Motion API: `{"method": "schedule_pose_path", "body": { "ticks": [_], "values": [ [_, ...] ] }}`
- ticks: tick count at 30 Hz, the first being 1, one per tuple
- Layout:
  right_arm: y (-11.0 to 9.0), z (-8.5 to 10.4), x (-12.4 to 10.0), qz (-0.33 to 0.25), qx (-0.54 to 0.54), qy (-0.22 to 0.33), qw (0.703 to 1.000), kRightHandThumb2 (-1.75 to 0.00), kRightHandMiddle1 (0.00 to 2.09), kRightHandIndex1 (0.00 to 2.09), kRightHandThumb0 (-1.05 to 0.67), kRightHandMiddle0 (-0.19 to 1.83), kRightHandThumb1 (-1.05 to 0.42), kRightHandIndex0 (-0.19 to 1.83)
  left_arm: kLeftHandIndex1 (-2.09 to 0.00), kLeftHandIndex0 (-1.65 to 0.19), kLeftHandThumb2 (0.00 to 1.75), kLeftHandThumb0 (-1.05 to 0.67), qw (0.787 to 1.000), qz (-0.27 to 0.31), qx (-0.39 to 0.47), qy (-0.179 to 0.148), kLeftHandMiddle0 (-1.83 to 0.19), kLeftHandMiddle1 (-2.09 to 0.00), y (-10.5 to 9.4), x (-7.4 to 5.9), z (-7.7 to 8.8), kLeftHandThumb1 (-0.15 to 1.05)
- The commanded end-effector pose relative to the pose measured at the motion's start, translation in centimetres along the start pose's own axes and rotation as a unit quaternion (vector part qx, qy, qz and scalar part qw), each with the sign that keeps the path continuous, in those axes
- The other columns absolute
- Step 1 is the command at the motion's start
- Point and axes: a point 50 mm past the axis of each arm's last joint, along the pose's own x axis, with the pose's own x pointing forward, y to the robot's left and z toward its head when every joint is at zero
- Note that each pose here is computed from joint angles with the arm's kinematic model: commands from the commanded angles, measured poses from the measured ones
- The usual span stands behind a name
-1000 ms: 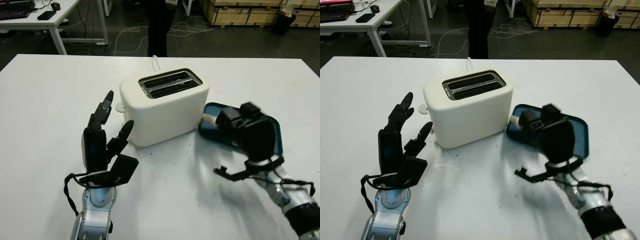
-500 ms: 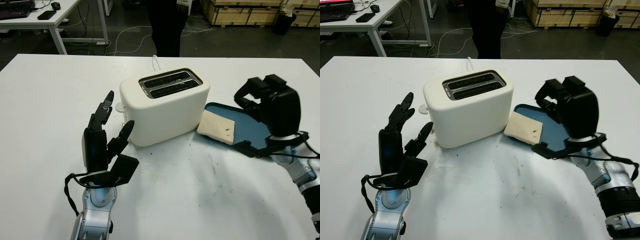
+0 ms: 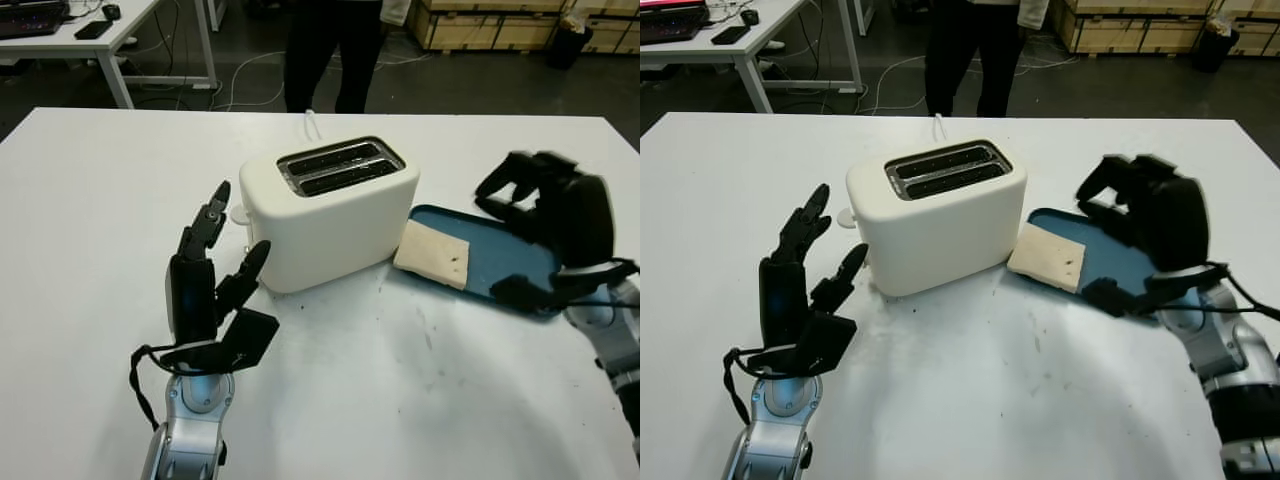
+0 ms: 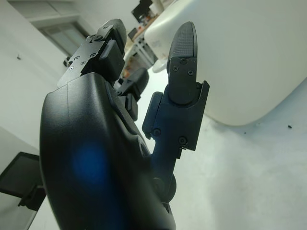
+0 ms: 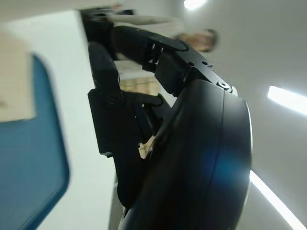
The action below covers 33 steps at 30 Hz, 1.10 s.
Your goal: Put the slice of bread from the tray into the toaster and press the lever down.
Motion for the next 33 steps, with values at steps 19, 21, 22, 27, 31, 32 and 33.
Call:
{"method": "schedule_pose_path", "body": {
  "ticks": [19,21,22,27,31,32,33],
  "values": [
    [5.7,1.4,-1.0,0.147,-0.076,0.049,0.985,-0.02,0.0,0.0,-0.87,0.12,-0.92,0.04,0.0,-0.41,0.29,-0.51,1.0,0.001,0.001,0.001,-0.17,-0.77,-0.1,-0.2,0.0,0.92],
    [6.0,1.3,-0.9,0.151,-0.11,0.06,0.981,-0.02,0.0,0.0,-0.88,0.11,-0.92,0.03,0.0,-0.4,0.28,-0.5,1.0,-0.001,-0.007,0.002,-0.16,-0.77,-0.1,-0.2,0.0,0.92],
    [6.1,1.3,-0.9,0.152,-0.127,0.065,0.978,-0.03,0.01,0.01,-0.9,0.12,-0.92,0.04,0.0,-0.4,0.28,-0.5,1.0,-0.001,-0.009,0.001,-0.15,-0.77,-0.1,-0.2,0.0,0.92],
    [6.6,1.3,-0.7,0.143,-0.174,0.08,0.971,-0.01,0.02,0.03,-0.84,0.17,-0.91,0.09,0.0,-0.4,0.28,-0.49,1.0,-0.001,0.001,-0.002,-0.16,-0.78,-0.1,-0.1,-0.1,0.92],
    [6.9,1.2,-0.6,0.14,-0.199,0.087,0.966,-0.01,0.03,0.03,-0.8,0.2,-0.92,0.13,-0.01,-0.4,0.28,-0.52,1.0,-0.002,-0.004,0.0,-0.15,-0.79,-0.2,-0.1,0.0,0.92],
    [7.0,1.1,-0.5,0.141,-0.205,0.089,0.964,-0.01,0.03,0.03,-0.79,0.21,-0.92,0.14,0.0,-0.4,0.28,-0.51,1.0,-0.002,-0.008,0.001,-0.15,-0.78,-0.2,-0.1,0.0,0.92],
    [7.2,1.1,-0.5,0.143,-0.209,0.091,0.963,-0.01,0.03,0.04,-0.78,0.22,-0.92,0.15,0.0,-0.4,0.28,-0.5,1.0,-0.003,-0.01,0.001,-0.14,-0.78,-0.2,-0.1,0.0,0.92]
  ]
}}
